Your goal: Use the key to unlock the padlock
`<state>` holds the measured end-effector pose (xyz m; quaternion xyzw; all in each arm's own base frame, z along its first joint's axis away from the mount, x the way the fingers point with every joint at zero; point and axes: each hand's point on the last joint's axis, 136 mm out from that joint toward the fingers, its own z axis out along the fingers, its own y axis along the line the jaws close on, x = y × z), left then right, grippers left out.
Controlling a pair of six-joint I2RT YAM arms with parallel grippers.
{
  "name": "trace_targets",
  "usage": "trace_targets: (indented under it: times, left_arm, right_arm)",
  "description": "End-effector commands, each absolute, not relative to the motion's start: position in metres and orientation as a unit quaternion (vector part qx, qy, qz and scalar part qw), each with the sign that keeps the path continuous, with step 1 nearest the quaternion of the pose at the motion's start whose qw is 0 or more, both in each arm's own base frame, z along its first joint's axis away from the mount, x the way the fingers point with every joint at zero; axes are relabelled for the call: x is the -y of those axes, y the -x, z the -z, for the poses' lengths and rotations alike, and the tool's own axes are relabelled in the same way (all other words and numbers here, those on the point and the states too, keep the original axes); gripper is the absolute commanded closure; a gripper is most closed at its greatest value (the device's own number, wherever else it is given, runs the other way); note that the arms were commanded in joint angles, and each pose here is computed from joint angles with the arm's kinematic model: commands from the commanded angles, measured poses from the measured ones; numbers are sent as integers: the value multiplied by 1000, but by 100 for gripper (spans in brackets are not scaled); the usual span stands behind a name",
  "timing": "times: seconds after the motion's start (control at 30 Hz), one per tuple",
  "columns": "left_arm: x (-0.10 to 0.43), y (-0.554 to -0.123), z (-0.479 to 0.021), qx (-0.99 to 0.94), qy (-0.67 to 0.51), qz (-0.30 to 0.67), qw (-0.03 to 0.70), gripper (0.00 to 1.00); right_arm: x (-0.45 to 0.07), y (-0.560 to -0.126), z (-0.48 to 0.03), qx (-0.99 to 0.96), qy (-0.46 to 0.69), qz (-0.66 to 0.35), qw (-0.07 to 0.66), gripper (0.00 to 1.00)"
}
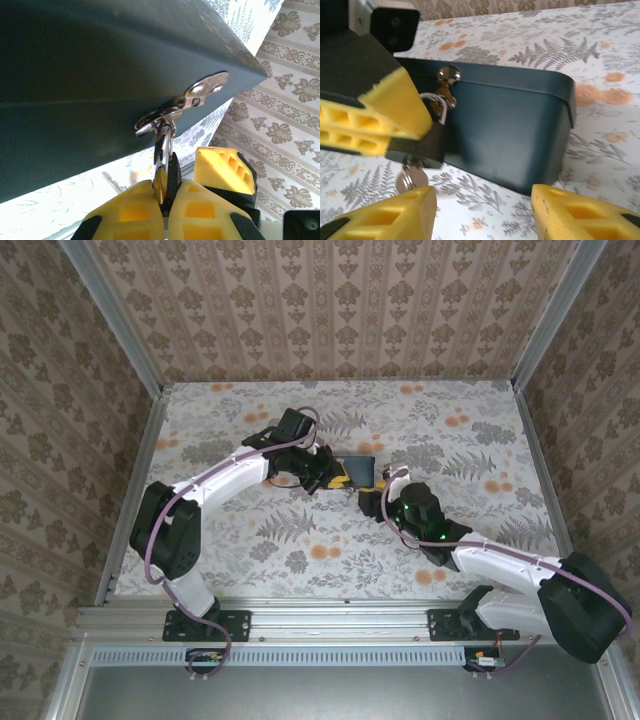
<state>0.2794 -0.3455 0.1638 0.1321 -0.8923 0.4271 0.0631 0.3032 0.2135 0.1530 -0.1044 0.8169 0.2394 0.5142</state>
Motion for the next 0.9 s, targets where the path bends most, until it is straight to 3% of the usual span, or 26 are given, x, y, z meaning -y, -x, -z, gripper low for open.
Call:
trace_targets:
  times: [0.0, 0.43, 0.67, 0.87]
  left_arm:
    - [352, -285, -175, 890, -118, -438, 50, 100]
    - [355, -287, -182, 886, -114, -446, 55, 100]
    - [354, -283, -187, 889, -99, -443, 58, 100]
    - [354, -279, -189, 895, -86, -434, 57, 100]
  right_arm:
    - [-239, -309, -171, -797, 161, -255, 524, 39]
    - [-271, -300, -155, -702, 421, -125, 561, 41]
    - [-256, -319, -168, -687, 405, -41, 602, 48]
    - [-261, -323, -169, -677, 421, -28, 603, 54]
